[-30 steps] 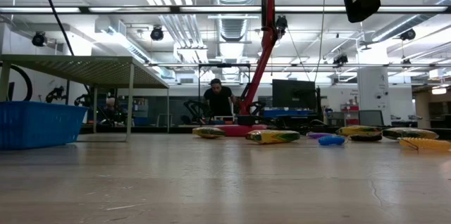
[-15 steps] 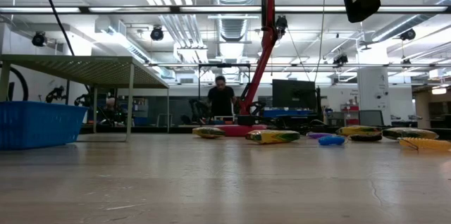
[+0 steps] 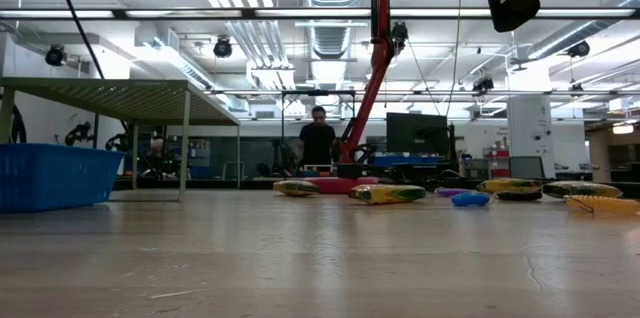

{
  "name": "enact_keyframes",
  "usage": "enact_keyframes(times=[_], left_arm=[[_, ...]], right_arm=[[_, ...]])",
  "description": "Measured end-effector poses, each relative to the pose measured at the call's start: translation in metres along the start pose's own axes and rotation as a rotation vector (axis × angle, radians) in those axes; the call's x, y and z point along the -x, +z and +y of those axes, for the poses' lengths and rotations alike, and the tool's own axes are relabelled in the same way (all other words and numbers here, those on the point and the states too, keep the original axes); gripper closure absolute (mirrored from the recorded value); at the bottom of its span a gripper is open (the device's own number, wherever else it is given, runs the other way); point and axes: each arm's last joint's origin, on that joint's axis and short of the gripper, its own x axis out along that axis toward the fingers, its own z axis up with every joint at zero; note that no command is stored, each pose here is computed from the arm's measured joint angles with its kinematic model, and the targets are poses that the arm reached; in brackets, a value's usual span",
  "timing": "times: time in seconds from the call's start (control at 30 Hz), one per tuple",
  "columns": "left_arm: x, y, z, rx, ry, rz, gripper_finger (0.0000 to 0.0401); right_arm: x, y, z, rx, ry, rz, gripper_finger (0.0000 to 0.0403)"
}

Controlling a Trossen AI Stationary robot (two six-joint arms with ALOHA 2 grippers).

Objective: Pick & Place Office Desk Supplies
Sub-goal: Put the crayons box into the black bin

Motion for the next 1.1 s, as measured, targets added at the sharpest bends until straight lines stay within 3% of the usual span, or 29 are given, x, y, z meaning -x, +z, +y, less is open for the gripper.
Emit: enact_keyframes(times=[0.17, 0.37, 0.53, 0.7, 0.9, 1.1], left_arm=[[-0.011, -0.005, 0.027, 0.038, 0.060, 0.032, 0.0237], [-0.016, -0.011, 0.038, 0.098, 0.010, 0.066, 0.0237], [-0.016, -0.014, 0.037, 0.082, 0.002, 0.086, 0.0237], [-0.013, -0.019, 0.043, 0.002, -0.006, 0.190, 0.0237], [-0.013, -0.027, 0.077, -0.066, -0.015, 0.315, 0.0237], [-0.022, -0.043, 0.122, -0.063, -0.095, 0.324, 0.0237]], right_arm=[[0.000, 0.000, 0.000, 0.000, 0.000, 0.000, 0.0333], [0.000, 0.000, 0.000, 0.000, 0.000, 0.000, 0.0332], [0.000, 0.000, 0.000, 0.000, 0.000, 0.000, 0.0325], [0.000, 0.000, 0.000, 0.000, 0.000, 0.001, 0.0319], [0.000, 0.000, 0.000, 0.000, 0.000, 0.001, 0.0321], [0.000, 0.000, 0.000, 0.000, 0.000, 0.001, 0.0332]])
